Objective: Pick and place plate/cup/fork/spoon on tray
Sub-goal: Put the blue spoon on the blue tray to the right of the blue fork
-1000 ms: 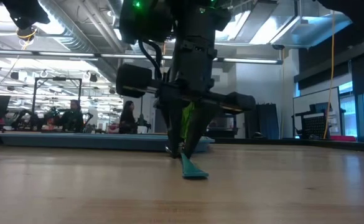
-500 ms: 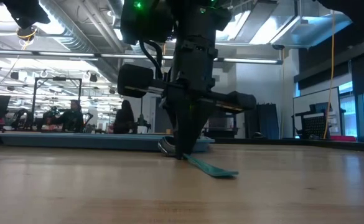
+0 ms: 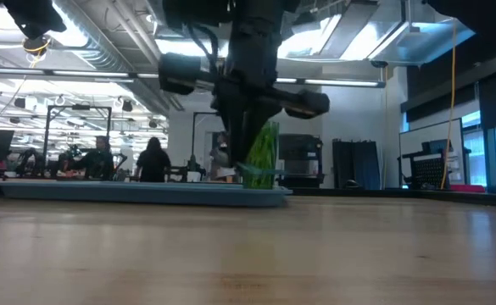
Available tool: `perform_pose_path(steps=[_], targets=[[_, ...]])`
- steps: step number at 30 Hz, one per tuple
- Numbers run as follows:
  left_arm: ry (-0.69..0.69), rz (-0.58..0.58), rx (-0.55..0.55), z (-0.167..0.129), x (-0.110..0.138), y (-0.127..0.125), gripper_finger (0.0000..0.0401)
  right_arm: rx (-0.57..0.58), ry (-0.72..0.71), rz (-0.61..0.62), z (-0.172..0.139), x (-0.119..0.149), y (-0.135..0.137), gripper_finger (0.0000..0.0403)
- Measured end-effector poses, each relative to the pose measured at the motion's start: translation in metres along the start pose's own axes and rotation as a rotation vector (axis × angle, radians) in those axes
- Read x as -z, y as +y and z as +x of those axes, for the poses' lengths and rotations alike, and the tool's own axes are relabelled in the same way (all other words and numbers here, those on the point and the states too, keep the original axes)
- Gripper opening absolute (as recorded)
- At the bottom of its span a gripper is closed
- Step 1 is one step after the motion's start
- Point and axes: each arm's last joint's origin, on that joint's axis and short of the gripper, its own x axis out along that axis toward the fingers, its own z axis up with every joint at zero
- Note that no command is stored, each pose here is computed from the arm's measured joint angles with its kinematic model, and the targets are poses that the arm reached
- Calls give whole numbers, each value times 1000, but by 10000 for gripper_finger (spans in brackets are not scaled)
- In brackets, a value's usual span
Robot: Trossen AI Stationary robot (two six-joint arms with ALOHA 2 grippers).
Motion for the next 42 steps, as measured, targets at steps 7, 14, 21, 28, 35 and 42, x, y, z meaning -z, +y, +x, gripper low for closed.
perform_pose_path(steps=[7, 14, 21, 28, 35, 42], targets=[[0, 0, 0, 0, 0, 0, 56, 36, -40, 88, -9, -48, -10, 8], [0, 0, 0, 0, 0, 0, 56, 16, -65, 134, -8, -105, -25, 4], [19, 1, 23, 0, 1, -1, 56, -48, -83, 207, -11, -153, -39, 4], [21, 1, 25, 0, 1, -1, 56, -64, -94, 250, -9, -170, -47, 4], [21, 1, 25, 0, 1, -1, 56, -94, -79, 282, 11, -170, -50, 4], [21, 1, 24, 0, 1, -1, 56, -56, -41, 312, 30, -166, -60, 4]])
